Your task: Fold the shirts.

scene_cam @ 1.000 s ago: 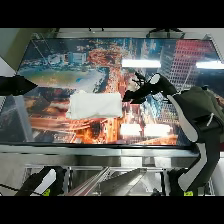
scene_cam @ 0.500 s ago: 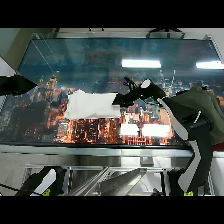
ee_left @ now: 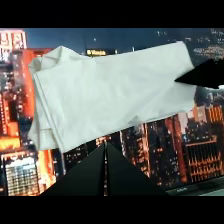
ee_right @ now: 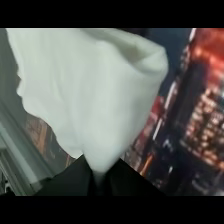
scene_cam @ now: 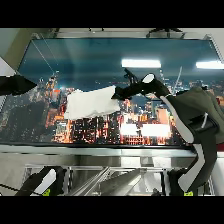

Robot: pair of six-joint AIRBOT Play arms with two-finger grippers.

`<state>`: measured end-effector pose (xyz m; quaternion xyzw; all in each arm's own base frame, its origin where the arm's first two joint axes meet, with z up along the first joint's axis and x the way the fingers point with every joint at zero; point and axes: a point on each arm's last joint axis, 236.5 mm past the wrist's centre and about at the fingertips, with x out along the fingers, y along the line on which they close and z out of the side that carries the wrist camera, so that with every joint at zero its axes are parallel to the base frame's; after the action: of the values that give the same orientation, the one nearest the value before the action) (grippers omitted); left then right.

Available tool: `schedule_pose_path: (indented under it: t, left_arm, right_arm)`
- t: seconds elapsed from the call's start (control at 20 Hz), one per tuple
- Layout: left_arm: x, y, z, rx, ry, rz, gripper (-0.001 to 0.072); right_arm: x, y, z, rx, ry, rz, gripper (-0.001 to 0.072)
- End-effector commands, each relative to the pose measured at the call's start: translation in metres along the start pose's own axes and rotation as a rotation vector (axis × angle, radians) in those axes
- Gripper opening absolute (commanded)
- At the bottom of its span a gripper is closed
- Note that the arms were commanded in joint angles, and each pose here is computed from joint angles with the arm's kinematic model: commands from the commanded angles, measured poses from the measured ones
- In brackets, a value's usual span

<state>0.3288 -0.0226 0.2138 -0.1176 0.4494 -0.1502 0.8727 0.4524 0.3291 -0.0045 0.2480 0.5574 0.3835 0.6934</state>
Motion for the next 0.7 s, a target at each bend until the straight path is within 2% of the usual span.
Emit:
schedule_pose_path:
  t: [0.0, 0.1, 0.25, 0.35, 0.5, 0.65]
  left_arm:
    - [0.0, 0.001, -0.001, 0.0, 0.003, 0.002, 0.0015]
    - [0.0, 0.001, -0.001, 0.0, 0.003, 0.002, 0.0016]
    - [0.0, 0.001, -0.001, 0.0, 0.003, 0.002, 0.0016]
    - [0.0, 0.0, -0.001, 0.0, 0.004, 0.001, 0.0016]
    - [0.0, 0.0, -0.001, 0.0, 0.003, 0.002, 0.0016]
    - [0.0, 0.0, -0.001, 0.0, 0.003, 0.002, 0.0016]
  right_arm:
    - [-0.102, 0.033, 0.078, -0.071, -0.295, -0.09, 0.0018]
    - [-0.187, 0.034, 0.112, -0.032, -0.501, -0.209, 0.0018]
    - [-0.304, 0.018, 0.117, 0.024, -0.705, -0.401, 0.0017]
    - [-0.376, -0.004, 0.092, 0.096, -0.766, -0.568, 0.0018]
    - [-0.463, -0.024, 0.037, 0.26, -0.835, -0.727, 0.0018]
    - [-0.528, -0.046, -0.044, 0.491, -0.877, -0.918, 0.0018]
